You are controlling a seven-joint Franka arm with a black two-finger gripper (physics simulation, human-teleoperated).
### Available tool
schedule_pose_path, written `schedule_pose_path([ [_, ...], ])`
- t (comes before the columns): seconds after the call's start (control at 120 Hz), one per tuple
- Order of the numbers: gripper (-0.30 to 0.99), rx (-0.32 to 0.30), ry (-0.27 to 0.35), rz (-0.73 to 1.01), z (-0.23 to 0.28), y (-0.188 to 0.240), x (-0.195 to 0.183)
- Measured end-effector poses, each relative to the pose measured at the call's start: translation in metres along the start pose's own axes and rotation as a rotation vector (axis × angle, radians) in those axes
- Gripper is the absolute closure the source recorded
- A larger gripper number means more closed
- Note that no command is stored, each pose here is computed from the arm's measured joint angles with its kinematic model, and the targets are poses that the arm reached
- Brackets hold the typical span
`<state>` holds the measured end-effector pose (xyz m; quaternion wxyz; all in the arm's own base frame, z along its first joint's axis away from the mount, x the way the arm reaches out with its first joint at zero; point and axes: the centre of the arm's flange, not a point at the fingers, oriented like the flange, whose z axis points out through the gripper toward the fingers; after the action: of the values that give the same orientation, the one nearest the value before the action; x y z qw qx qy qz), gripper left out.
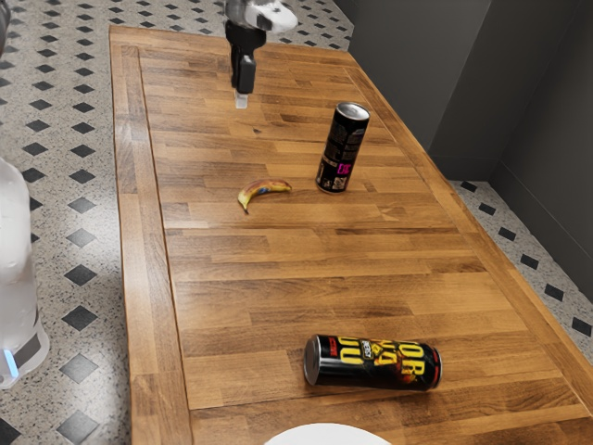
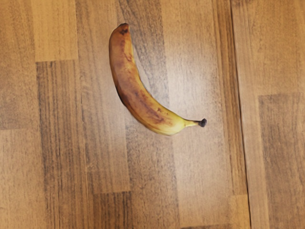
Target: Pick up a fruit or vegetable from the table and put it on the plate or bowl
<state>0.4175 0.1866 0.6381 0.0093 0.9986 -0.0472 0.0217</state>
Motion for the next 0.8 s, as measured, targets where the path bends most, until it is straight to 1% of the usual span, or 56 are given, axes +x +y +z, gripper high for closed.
schedule_pose_path([
  [0.083,0.02,-0.002,-0.019,0.035,0.036,0.020,0.012],
  [0.217,0.02,-0.009,-0.044,0.040,0.075,0.029,0.018],
  [0.308,0.02,-0.019,-0.071,0.041,0.100,0.034,0.021],
  [0.45,0.02,-0.024,-0.088,0.031,0.119,0.036,0.020],
  [0.733,0.02,-0.027,-0.152,0.011,0.165,0.031,0.038],
  [0.8,0.02,-0.026,-0.157,0.002,0.171,0.028,0.040],
])
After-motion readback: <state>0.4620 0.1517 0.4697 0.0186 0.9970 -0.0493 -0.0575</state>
